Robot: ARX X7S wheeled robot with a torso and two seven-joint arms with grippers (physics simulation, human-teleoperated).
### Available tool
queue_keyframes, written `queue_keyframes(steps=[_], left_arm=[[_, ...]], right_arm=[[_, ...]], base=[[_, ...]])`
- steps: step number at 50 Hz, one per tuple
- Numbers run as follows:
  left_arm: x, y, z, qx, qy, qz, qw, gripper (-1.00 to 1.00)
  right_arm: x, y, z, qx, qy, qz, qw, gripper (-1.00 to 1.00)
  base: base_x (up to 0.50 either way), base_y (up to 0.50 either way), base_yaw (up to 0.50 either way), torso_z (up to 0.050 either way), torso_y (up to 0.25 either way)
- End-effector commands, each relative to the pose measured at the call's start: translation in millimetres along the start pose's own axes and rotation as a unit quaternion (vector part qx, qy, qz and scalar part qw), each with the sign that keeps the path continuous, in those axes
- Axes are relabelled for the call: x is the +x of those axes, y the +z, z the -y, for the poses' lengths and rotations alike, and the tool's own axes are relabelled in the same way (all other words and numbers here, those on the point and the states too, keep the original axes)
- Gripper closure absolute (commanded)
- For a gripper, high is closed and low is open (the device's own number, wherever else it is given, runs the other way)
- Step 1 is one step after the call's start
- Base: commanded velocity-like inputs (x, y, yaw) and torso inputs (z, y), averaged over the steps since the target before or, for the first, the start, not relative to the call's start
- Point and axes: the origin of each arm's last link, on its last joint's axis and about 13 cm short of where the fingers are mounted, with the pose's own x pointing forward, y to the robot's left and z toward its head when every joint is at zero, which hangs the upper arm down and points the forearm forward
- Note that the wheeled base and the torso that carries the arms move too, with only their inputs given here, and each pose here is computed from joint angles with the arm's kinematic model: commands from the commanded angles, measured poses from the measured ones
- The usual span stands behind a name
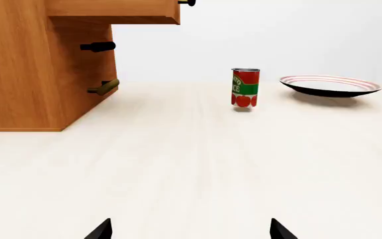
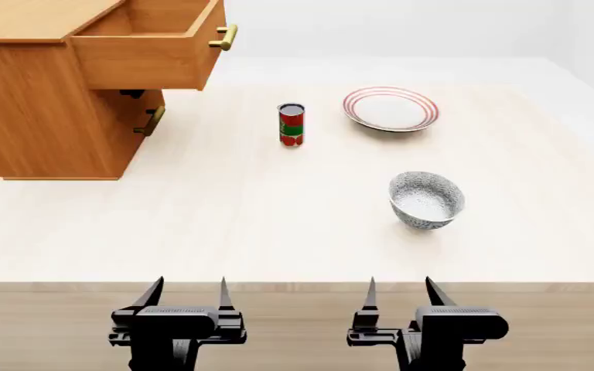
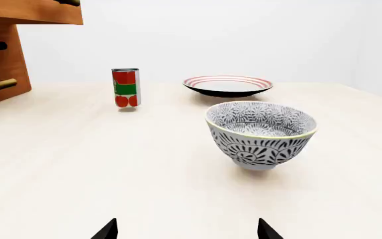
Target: Put the bowl in the top drawer of the cabinet.
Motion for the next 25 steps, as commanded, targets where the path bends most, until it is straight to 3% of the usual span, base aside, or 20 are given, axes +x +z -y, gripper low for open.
queue_keyframes(steps=[1,7,25], left_arm=[[-0.2,0.0,0.2,0.0,0.0,0.0,1.0,-1.0],[1.2,-0.5,1.0,0.001,-0.004,-0.002,1.0,-1.0],[3.5,-2.6,1.3,0.0,-0.01,-0.011,1.0,-1.0]], right_arm=[[-0.4,-0.4,-0.4,0.0,0.001,-0.001,1.0,-1.0],[-3.6,-1.5,0.0,-0.001,0.003,-0.005,1.0,-1.0],[3.3,-2.4,-3.7,0.002,0.005,-0.014,1.0,-1.0]], base=[[0.0,0.0,0.0,0.0,0.0],[0.0,0.06,0.0,0.0,0.0],[0.0,0.49,0.0,0.0,0.0]])
